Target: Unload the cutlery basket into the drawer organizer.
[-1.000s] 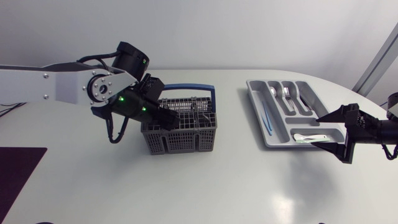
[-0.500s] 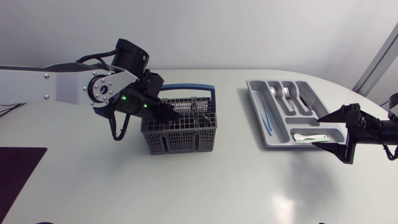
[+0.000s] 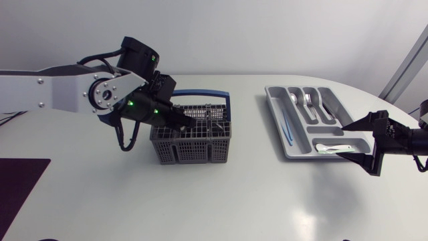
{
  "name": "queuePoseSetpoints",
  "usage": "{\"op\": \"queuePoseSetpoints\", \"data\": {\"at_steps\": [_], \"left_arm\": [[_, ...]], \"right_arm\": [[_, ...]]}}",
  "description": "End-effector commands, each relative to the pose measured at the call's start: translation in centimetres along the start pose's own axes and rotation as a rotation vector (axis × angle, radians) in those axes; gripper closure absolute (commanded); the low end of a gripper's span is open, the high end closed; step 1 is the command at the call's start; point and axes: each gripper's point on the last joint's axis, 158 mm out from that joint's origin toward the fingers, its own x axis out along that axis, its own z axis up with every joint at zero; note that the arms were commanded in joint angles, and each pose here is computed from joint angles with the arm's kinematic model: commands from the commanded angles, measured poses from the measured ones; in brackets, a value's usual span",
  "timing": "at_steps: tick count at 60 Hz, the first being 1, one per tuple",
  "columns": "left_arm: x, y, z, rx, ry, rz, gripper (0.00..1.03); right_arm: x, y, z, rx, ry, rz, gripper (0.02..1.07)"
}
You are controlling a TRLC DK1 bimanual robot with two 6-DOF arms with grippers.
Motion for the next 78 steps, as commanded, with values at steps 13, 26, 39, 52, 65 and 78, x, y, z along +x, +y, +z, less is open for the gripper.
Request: {"op": "queuePoseSetpoints", "data": {"at_steps": [13, 26, 39, 52, 65, 78], "left_arm": [[-2.9, 0.8, 0.2, -0.028, -0.052, -0.012, 1.00], [-4.3, 1.6, 0.5, -0.053, -0.104, -0.041, 1.00], [-5.0, 3.2, 1.2, -0.176, -0.118, -0.143, 1.00], [-6.1, 4.0, 2.2, -0.241, -0.113, -0.233, 1.00], [-7.5, 4.3, 3.0, -0.294, -0.097, -0.292, 1.00], [-9.4, 4.6, 4.1, -0.301, -0.111, -0.294, 1.00]], "right_arm": [[-0.2, 1.2, 0.7, -0.015, -0.015, 0.005, 0.07], [-0.1, 1.6, 1.0, -0.016, -0.015, 0.012, 0.07], [-0.1, 1.8, 1.0, -0.016, -0.012, 0.013, 0.07], [-0.3, 1.9, 1.1, -0.021, -0.008, 0.009, 0.07], [-0.2, 2.1, 1.4, -0.023, -0.008, 0.011, 0.07], [-0.3, 2.1, 2.1, -0.031, -0.008, 0.011, 0.07]]}}
